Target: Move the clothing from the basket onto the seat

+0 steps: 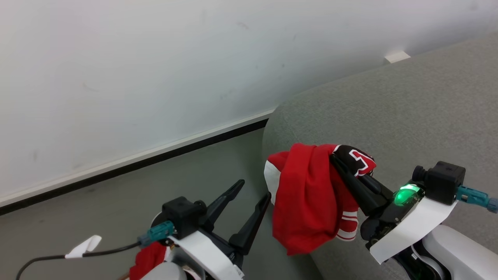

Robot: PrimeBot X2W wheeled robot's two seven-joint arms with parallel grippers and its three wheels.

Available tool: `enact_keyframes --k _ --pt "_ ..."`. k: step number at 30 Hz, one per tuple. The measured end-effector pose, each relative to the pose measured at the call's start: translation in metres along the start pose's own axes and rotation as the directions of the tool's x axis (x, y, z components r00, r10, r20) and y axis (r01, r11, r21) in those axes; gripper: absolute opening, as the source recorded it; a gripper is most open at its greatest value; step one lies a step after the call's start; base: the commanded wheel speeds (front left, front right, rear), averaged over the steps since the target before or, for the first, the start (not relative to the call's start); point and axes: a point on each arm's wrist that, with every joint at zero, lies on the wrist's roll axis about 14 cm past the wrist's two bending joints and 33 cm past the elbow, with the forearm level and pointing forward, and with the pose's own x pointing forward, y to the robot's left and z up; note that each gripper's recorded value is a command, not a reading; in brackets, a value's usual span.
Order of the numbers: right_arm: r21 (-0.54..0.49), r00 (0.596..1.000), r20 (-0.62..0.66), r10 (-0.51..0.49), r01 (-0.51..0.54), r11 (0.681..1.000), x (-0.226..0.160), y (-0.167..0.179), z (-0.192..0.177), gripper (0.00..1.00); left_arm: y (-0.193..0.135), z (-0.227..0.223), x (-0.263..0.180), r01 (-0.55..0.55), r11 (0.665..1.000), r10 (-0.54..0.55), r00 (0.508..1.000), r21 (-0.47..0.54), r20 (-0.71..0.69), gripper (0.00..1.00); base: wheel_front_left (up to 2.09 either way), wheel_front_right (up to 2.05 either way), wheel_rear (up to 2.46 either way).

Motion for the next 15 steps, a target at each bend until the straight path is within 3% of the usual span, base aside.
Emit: enact_keyframes --k 15 --pt "-0.030 0.989 0.046 -0.138 0.139 0.990 -0.036 -0.031 0.016 0.00 -0.027 -0.015 0.026 0.119 0.992 -0.120 0.993 -0.041 -0.023 1.00 0.00 0.00 0.00"
